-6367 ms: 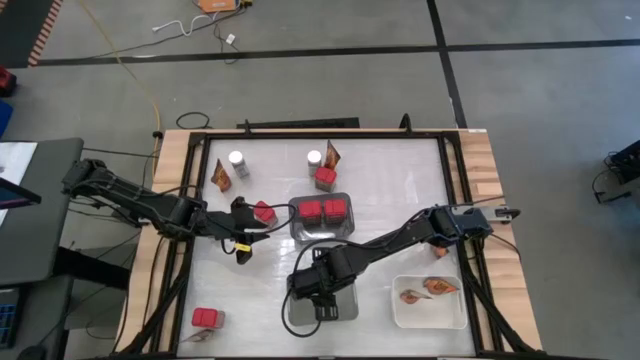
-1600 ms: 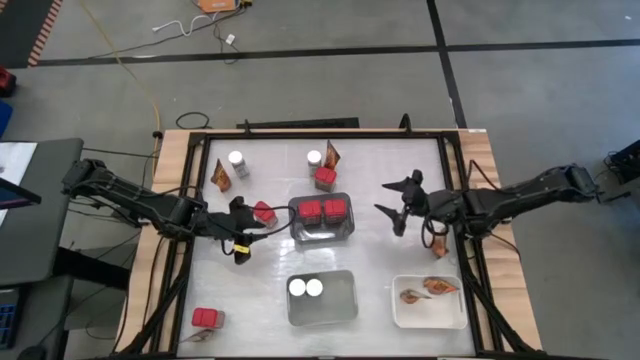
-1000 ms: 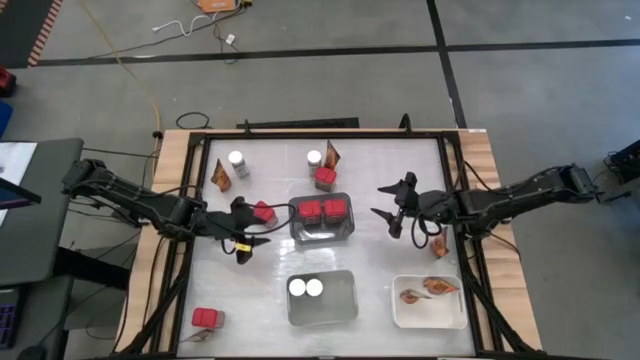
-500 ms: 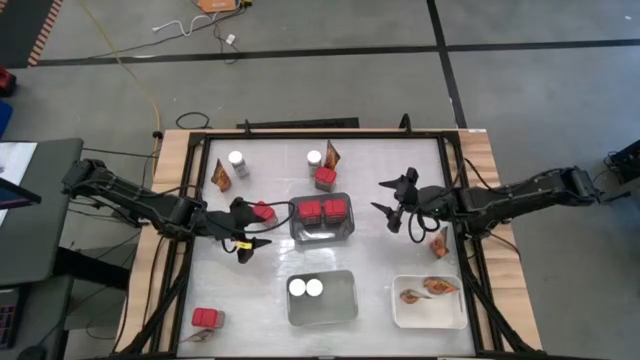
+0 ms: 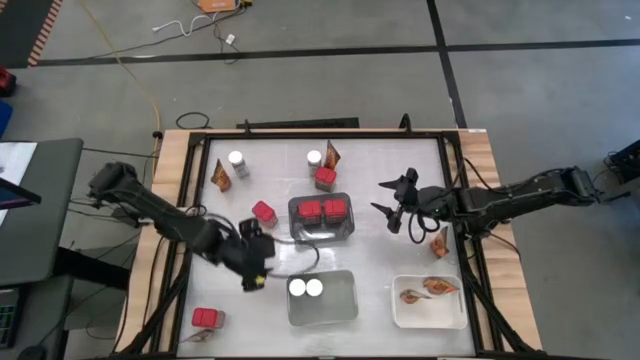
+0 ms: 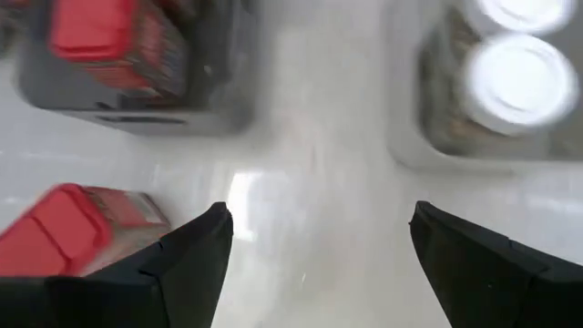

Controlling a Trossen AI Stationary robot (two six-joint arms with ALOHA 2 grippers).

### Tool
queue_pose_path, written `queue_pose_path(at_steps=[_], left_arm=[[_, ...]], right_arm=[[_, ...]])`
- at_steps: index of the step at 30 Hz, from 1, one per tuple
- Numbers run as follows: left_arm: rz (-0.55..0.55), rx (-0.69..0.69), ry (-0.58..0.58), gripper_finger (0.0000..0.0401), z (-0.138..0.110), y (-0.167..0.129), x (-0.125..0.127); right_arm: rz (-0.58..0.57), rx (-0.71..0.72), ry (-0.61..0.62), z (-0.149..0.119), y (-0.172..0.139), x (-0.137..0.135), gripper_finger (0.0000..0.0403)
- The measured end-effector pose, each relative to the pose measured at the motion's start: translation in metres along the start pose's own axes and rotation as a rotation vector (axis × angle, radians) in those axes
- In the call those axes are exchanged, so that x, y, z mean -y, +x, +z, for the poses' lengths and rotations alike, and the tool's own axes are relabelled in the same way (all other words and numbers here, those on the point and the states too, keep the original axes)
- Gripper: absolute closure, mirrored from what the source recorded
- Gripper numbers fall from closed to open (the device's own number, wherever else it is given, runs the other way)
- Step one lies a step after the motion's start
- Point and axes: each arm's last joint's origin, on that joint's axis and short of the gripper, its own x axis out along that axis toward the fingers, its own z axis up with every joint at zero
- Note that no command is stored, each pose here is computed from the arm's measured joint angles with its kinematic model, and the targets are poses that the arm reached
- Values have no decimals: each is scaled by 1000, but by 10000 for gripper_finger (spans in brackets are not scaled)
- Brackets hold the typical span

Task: Sort spices by type
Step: Put the orange seasoning pack into the white bin

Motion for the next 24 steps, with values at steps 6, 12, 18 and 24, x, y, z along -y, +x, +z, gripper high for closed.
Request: queue_pose_path(at_steps=[6, 12, 18, 24], left_arm=[[-60, -222, 68, 82, 1, -1, 46], [-78, -360, 68, 82, -19, 8, 87], [-88, -450, -52, 82, -42, 4, 110], [-10, -476, -193, 82, -48, -27, 113]], right_arm=[[0, -7, -2, -1, 0, 0, 73], [0, -6, -2, 0, 0, 0, 73], [4, -6, 29, 0, 0, 0, 73], [37, -10, 49, -1, 0, -1, 73]])
